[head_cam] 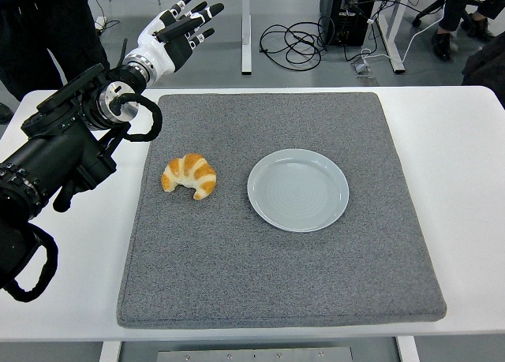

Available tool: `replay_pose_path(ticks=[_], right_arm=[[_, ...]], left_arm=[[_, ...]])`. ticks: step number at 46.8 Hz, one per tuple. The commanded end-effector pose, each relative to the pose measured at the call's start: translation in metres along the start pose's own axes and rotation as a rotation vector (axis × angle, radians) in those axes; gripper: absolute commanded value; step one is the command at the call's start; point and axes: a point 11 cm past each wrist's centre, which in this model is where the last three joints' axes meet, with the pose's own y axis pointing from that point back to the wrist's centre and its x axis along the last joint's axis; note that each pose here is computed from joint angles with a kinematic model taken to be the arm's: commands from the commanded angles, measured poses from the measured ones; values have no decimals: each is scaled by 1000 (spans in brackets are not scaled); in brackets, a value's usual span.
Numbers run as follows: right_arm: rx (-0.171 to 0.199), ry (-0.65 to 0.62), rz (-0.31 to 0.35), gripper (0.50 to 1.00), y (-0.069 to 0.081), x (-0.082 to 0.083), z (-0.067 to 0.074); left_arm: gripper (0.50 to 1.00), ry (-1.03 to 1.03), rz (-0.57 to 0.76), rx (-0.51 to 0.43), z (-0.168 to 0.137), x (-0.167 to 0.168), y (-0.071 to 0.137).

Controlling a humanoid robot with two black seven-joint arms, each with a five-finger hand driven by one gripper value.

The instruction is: Place the bread on the plate

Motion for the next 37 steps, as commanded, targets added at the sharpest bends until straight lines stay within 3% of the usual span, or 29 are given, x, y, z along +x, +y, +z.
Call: replay_pose_path(ticks=[1, 37], right_arm=[[0, -3, 1, 1000, 0, 0, 0], [0, -1, 0, 1000, 0, 0, 0]], left_arm=[[977, 1, -1, -2, 1, -1, 0], [978, -16, -11, -3, 5, -6, -2]])
